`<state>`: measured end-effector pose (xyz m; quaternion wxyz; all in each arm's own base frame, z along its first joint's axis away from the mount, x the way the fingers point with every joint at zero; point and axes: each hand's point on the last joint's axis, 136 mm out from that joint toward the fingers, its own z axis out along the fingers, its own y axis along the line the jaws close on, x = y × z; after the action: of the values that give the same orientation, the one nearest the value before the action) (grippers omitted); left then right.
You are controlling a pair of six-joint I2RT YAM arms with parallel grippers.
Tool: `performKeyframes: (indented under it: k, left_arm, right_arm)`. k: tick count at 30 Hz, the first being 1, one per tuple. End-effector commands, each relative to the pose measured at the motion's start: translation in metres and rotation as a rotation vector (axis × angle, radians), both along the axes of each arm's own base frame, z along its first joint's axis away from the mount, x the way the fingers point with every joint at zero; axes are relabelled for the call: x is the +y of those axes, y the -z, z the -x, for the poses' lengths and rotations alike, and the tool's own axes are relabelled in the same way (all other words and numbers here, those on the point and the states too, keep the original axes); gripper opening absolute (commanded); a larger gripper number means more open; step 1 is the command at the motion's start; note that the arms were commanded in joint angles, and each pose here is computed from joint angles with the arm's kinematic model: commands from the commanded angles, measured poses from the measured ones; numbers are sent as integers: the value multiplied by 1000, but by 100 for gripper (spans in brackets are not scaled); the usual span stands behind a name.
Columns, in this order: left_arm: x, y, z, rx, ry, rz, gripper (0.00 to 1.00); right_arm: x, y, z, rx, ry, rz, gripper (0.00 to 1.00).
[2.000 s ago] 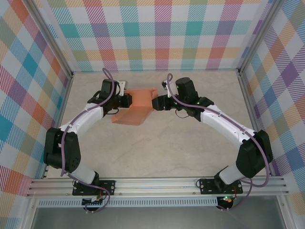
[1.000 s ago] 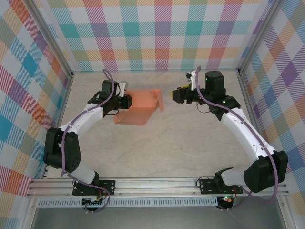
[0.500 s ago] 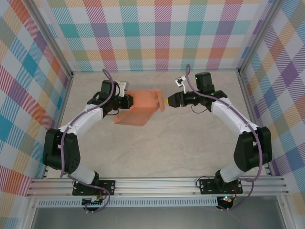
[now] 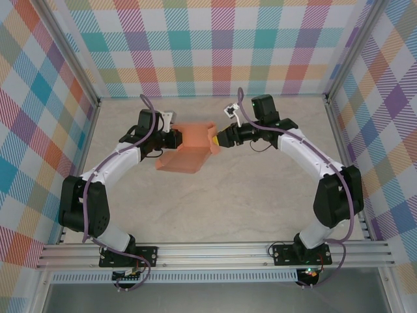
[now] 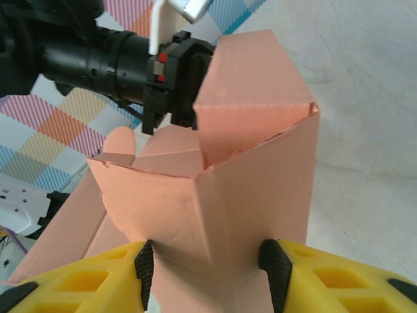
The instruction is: Fold the paper box
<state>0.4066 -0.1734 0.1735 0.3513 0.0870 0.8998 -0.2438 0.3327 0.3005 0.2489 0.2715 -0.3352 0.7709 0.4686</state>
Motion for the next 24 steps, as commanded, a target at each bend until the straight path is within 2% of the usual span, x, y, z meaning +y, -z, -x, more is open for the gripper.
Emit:
performKeyframes:
  k: [1,9,24]
  left_arm:
    - [-3,-20,2,-58,25,21,0]
    - [-4,-23,1,-58,28,19,0]
    - [-3,-21,1,-50,25,18,0]
  right_arm:
    - [4,-4,-3,-60,-16,9,55]
    - [7,5,6,-69,-60,6,58]
    - [-3,19,-24,-110,120,81,45]
